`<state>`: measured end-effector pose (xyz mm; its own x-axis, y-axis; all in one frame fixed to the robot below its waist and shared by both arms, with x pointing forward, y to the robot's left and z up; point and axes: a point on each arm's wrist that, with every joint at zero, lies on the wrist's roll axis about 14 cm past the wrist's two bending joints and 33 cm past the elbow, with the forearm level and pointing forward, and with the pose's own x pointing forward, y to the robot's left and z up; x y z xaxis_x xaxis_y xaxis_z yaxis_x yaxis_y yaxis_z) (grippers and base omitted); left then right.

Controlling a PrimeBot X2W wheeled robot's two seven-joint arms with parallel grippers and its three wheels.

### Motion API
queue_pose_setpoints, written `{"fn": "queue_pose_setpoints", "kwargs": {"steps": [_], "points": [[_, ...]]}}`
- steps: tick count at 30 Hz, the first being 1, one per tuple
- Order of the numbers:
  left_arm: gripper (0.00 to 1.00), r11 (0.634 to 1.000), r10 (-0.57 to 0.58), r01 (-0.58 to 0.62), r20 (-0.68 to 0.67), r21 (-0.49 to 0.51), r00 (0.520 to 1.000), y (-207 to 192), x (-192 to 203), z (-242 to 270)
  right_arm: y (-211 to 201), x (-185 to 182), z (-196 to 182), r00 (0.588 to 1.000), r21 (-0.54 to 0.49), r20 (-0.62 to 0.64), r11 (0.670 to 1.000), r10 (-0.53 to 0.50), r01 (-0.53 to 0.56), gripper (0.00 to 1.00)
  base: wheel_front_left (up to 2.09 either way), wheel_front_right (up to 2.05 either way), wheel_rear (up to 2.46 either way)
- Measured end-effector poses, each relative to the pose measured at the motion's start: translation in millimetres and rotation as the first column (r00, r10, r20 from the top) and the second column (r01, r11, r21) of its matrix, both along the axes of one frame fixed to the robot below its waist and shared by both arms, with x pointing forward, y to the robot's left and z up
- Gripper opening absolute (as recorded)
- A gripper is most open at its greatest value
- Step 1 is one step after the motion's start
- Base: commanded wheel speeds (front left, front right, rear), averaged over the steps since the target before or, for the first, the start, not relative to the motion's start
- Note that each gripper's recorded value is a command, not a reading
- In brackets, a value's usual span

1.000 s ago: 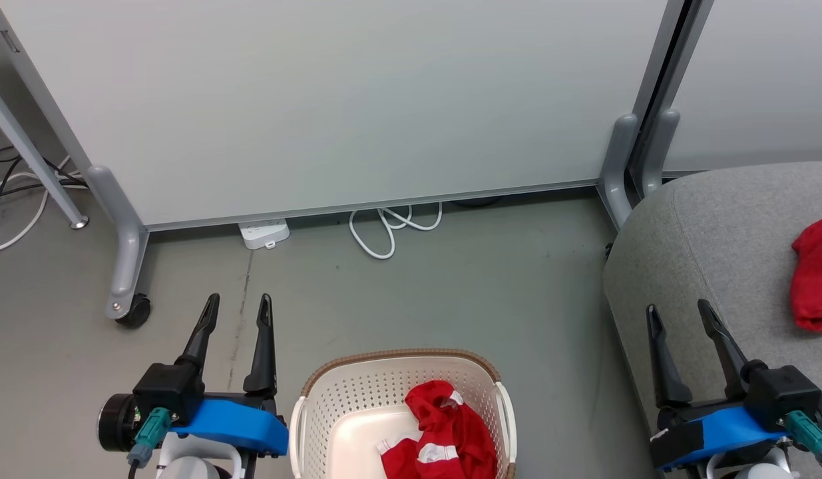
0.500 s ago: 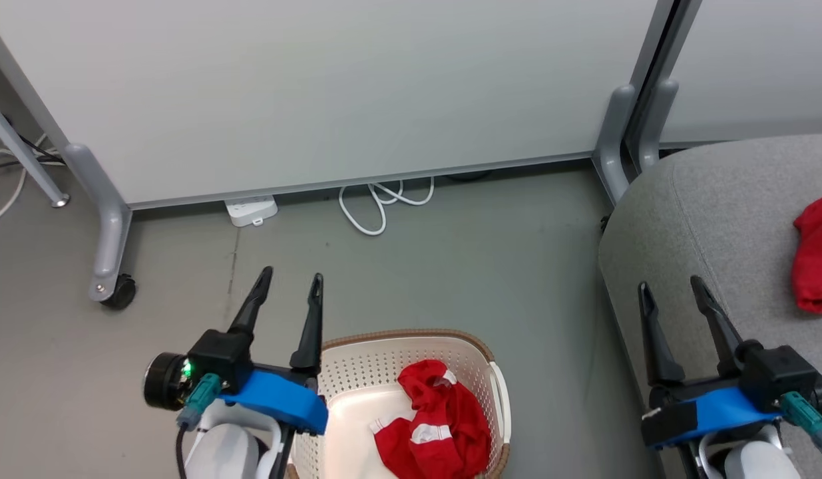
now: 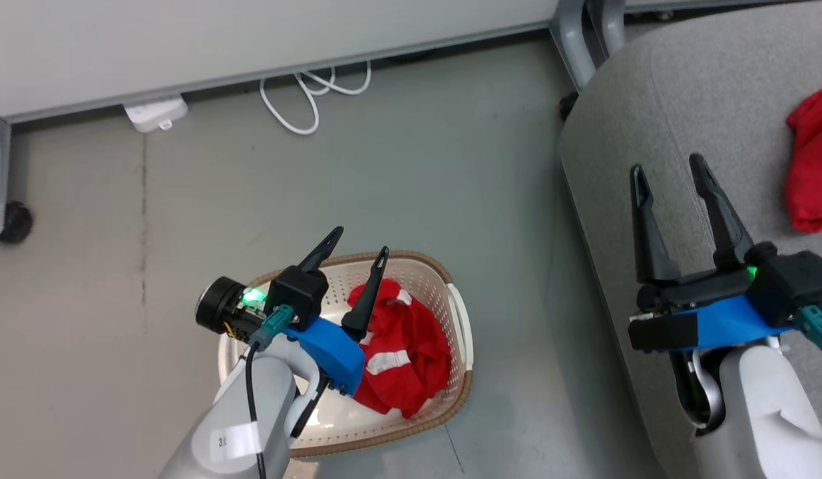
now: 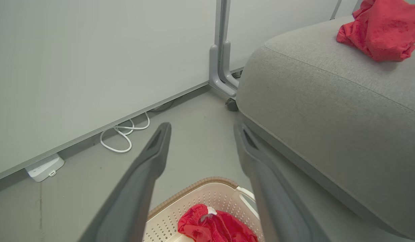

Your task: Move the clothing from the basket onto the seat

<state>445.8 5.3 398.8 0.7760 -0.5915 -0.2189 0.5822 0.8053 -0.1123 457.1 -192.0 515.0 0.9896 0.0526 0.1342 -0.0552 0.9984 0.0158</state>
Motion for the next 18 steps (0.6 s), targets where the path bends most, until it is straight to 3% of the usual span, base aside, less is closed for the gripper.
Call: {"fn": "queue_pose_setpoints", "kwargs": {"steps": [7, 18], "points": [[1.00, 0.988, -0.125, 0.139, -0.166, 0.072, 0.978, -22, 1, -75, -13, 29, -21, 0.999, -0.024, -0.025, 0.999, -0.028, 0.027, 1.00, 0.00, 0.00, 0.00], [1.00, 0.948, -0.230, 0.295, -0.382, 0.122, 0.895, -34, -14, -177, -21, 60, -74, 0.993, -0.060, -0.109, 0.998, -0.038, 0.032, 1.00, 0.00, 0.00, 0.00]]}}
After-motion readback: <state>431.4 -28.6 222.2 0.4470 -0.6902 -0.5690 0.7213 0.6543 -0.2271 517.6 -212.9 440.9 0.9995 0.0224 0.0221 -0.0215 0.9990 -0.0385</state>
